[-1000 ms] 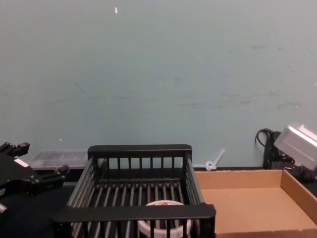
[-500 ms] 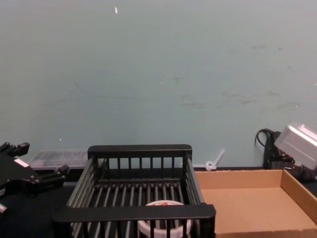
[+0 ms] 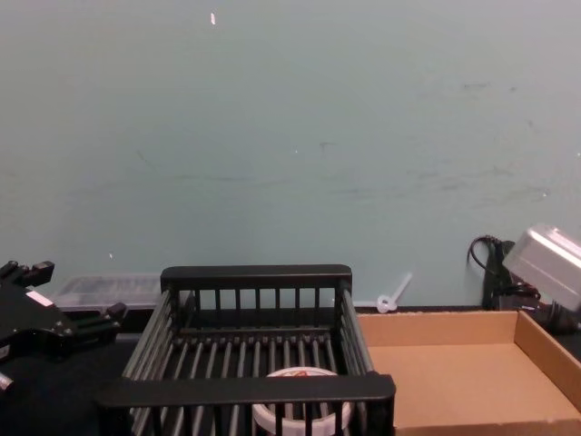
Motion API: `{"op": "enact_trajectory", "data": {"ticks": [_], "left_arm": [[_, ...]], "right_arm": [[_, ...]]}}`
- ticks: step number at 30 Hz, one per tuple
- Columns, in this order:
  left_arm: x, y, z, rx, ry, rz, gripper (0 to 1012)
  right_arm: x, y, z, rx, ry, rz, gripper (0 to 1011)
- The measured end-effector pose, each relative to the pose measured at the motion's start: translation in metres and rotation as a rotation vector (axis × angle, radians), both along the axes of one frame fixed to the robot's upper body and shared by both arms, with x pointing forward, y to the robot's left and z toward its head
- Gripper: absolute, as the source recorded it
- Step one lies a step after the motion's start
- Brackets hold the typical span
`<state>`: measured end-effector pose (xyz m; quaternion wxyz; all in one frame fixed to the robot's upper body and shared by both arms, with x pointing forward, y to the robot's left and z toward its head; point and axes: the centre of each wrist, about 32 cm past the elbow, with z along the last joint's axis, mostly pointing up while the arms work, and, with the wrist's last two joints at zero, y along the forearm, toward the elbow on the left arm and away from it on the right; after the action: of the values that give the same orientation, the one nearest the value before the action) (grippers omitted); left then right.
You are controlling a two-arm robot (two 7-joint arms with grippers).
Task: Pick up the white tape and place it into the black box , Pick up the silver tape and place it into the brown box.
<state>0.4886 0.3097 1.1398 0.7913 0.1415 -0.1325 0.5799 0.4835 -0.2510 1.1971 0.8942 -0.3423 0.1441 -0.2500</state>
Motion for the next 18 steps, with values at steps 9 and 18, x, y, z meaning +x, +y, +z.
{"op": "enact_trajectory", "data": {"ticks": [9,18], "left_arm": [[0.0,0.0,0.0,0.0,0.0,0.0,1001],[0.0,0.0,0.0,0.0,0.0,0.0,1001]], "right_arm": [[-0.0017,-0.003,0.0006,0.034,-0.017,-0.003,153],[-0.0027,-0.0003,0.0058,0.11,-0.06,-0.024,153]]}}
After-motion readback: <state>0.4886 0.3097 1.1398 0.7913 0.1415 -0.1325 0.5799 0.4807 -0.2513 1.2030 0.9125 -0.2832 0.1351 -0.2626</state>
